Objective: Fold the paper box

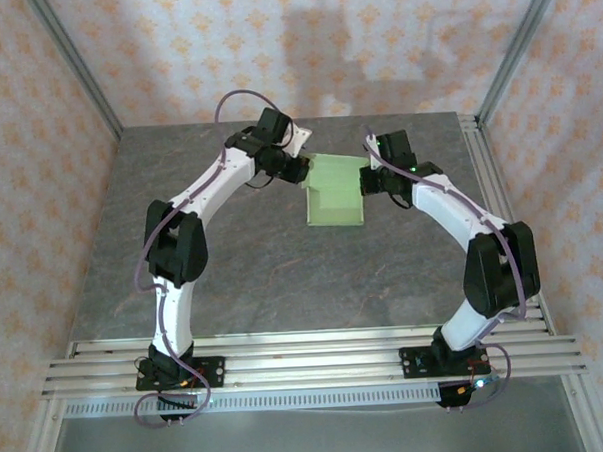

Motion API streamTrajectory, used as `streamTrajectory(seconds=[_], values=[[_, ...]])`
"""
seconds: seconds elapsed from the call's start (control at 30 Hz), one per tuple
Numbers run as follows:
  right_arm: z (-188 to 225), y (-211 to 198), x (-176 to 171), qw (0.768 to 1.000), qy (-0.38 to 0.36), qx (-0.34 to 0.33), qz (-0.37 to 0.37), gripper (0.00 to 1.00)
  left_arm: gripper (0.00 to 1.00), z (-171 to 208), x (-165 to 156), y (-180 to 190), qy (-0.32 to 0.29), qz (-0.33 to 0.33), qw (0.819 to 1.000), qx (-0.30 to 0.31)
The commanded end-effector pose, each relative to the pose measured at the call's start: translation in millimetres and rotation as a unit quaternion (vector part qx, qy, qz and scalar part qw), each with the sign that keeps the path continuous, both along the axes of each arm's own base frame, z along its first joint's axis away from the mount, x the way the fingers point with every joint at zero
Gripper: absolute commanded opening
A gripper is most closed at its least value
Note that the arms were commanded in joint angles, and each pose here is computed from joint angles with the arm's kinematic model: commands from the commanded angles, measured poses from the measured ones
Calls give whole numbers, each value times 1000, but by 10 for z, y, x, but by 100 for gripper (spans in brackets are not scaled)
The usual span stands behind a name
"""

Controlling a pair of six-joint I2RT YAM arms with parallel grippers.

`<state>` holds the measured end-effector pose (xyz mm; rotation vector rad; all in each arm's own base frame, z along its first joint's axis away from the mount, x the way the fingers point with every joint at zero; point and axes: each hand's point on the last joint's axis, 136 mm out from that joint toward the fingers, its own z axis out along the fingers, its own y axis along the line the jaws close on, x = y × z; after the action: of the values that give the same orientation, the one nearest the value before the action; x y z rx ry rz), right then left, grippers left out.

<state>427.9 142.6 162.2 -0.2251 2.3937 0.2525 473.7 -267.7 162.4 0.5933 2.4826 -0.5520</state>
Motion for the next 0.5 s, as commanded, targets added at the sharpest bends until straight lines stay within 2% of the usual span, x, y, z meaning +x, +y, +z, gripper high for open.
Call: streamTrajectory(seconds=[0.0, 0.1, 0.3, 0.47], values=[[228, -62, 162, 995, -59, 35, -75, 0, 0, 151, 107, -29, -21, 63, 998, -8], [209, -7, 158, 991, -78, 45, -95, 0, 0, 137, 162, -69, -32, 86, 996, 3], [130, -174, 162, 980, -106, 48, -163, 0, 0, 107, 275, -113, -42, 123, 991, -25], [128, -226, 167, 973, -138, 54, -177, 0, 0, 35, 319, -173, -44, 139, 988, -44]])
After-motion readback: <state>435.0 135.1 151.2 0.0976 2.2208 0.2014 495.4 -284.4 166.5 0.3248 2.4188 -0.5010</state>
